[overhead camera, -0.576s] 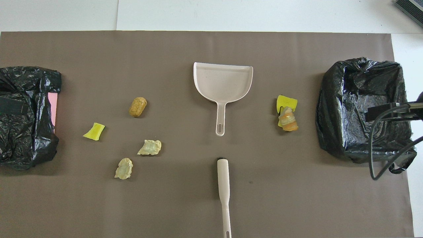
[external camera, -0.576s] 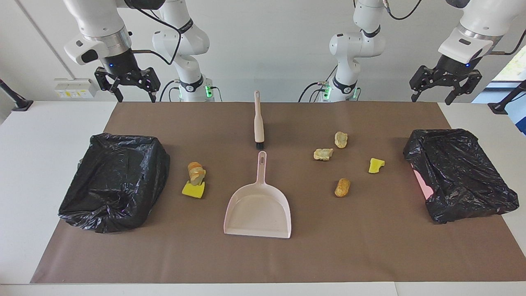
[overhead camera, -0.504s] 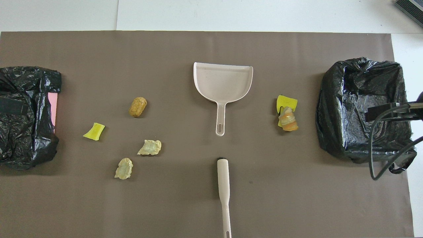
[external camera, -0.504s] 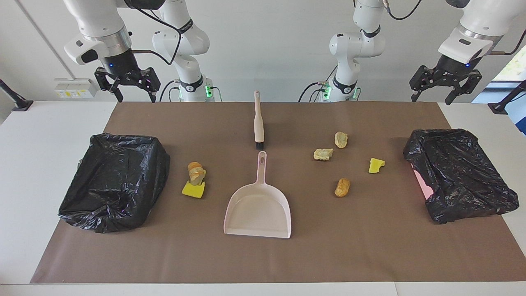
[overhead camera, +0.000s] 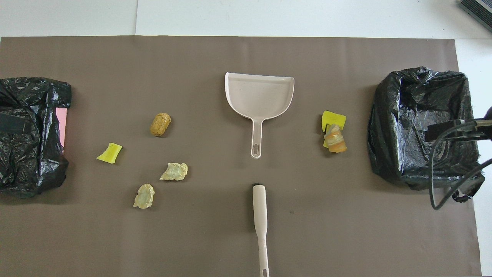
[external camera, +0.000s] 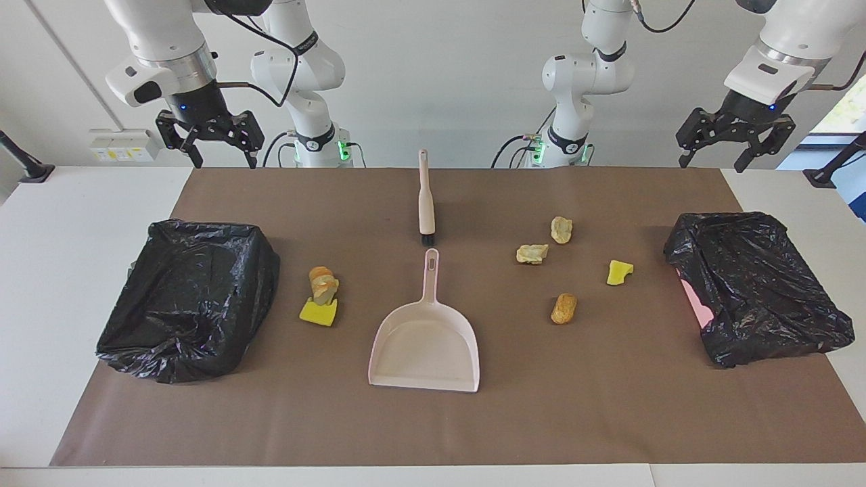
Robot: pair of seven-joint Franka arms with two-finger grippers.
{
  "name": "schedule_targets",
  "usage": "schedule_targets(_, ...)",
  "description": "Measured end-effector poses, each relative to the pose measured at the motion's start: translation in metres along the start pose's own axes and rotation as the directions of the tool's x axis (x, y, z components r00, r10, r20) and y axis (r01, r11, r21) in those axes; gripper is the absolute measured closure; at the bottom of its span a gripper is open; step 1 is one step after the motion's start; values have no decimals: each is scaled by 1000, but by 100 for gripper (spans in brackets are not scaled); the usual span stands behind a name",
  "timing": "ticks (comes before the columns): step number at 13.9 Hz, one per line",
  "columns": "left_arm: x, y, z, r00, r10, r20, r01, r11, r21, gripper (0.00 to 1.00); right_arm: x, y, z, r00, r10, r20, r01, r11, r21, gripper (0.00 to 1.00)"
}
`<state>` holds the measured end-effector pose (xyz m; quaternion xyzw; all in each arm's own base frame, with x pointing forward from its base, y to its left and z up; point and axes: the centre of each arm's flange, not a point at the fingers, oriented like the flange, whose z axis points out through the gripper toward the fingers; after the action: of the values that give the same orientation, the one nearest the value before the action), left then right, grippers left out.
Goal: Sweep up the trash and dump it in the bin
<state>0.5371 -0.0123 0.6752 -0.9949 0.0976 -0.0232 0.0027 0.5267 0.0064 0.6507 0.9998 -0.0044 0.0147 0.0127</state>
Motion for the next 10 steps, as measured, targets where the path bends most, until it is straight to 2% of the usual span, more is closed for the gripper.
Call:
schedule_targets(5,0,10,1,1000,18,11,-18,1000,-4,0,-1,1,0,1000,3,5,-3,1000,0,0)
schedule_targets(7,2,26,4,999,47,16,-47,999,-7,0,-3,2,1,1000,5,22,-5,1000,0,0)
schedule_targets(10,3,67,17,992,122,42,-121,993,-16,0,-1,2,1,1000,4,1,-4,1000,0,0)
